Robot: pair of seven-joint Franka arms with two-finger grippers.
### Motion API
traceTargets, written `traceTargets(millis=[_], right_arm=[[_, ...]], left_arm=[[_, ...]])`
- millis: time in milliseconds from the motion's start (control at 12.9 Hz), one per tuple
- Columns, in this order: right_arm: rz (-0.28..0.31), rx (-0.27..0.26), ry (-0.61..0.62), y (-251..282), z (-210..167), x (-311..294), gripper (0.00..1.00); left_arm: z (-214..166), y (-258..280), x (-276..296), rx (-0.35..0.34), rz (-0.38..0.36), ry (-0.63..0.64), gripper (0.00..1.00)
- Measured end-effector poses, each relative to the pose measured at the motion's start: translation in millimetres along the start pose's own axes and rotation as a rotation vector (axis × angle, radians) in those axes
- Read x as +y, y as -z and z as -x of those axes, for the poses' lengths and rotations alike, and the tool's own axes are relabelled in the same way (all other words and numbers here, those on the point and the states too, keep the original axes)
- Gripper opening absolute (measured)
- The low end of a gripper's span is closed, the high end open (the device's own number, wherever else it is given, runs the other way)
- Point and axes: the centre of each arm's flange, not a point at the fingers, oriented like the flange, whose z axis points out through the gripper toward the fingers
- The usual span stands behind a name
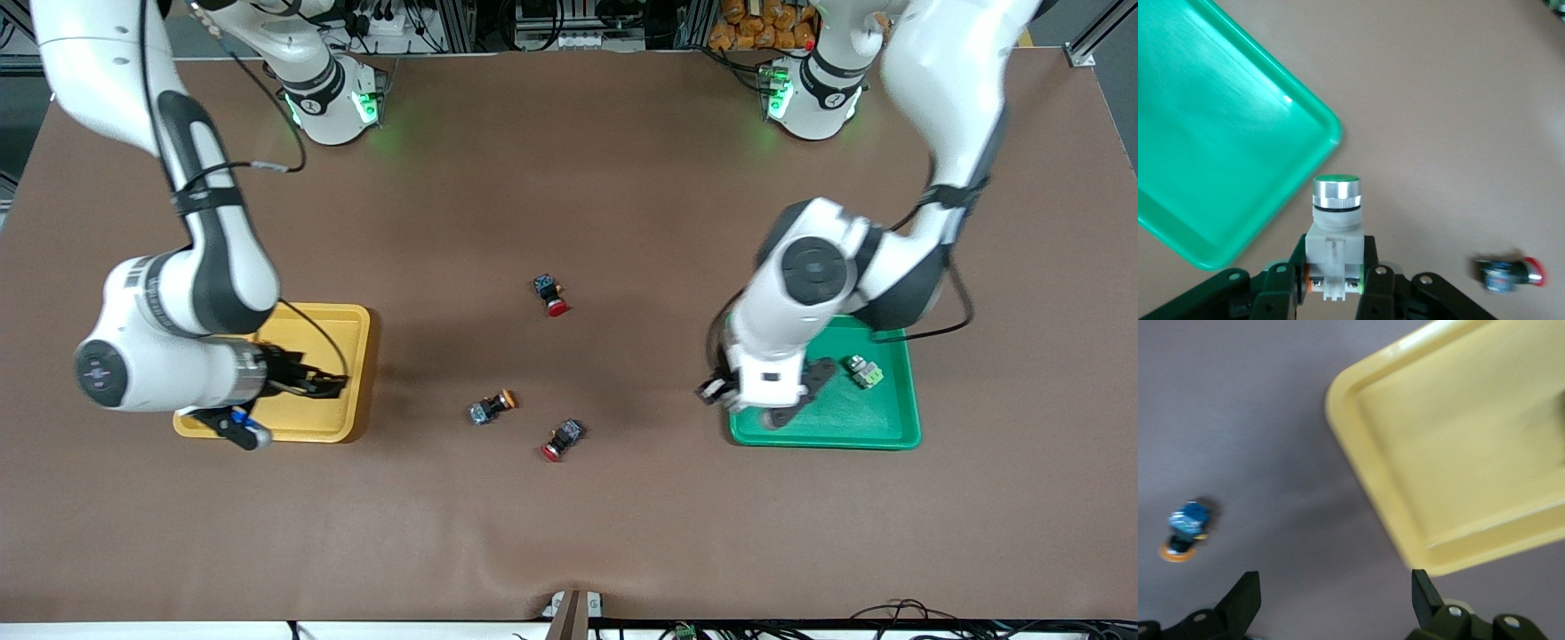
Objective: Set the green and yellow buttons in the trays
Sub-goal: 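Place the green button in the green tray while the right gripper grasps a blue button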
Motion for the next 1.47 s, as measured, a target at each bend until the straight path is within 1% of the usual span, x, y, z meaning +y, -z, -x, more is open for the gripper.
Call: traceTargets(millis=[155,310,466,621,853,931,1086,1241,1319,1474], right_arm=[[-0.001,0.019,-0.073,-3.5,26.5,-35.8,1.0],[-0.028,0.059,-0.137,-11.9,42.5,-63.2,1.0],[-0.066,0.1,-0.204,-29.6,50.2,-87.2,1.0],[-0.104,0.135,-0.26,-56.4,57.6,-111.1,1.0],[-0.147,0.171,-0.311,-94.0,64.0,-134.7,1.0],[-0.158,0.179,-0.314,-102.1,64.1,-139.0,1.0],[-0.153,0.179,-0.312,-118.7,63.2,-144.7,1.0],[-0.141,0.172,-0.323,-136.9,64.4,-150.3,1.0],[-0.142,0.174,-0.323,-145.4,64.1,-152.7,1.0],[-0.163,0.194,-0.31,-163.7,66.0,-160.3,1.0]], left_arm=[[-27.2,-9.9,-54.4,-0.021,-0.056,-0.097,0.33],[-49.9,-27.0,-103.5,-0.058,-0.103,-0.183,0.33],[-61.2,-44.6,-133.7,-0.093,-0.13,-0.239,0.33],[-62.3,-54.2,-145.5,-0.112,-0.144,-0.251,0.33],[-55.0,-55.6,-141.4,-0.115,-0.141,-0.281,0.33],[-51.2,-54.9,-137.6,-0.112,-0.137,-0.296,0.33],[-46.7,-54.5,-133.0,-0.094,-0.146,-0.333,0.33],[-49.1,-53.9,-132.8,-0.08,-0.147,-0.341,0.48],[-51.5,-52.8,-132.1,-0.076,-0.143,-0.341,0.6],[-55.7,-48.3,-129.3,-0.067,-0.134,-0.339,0.83]])
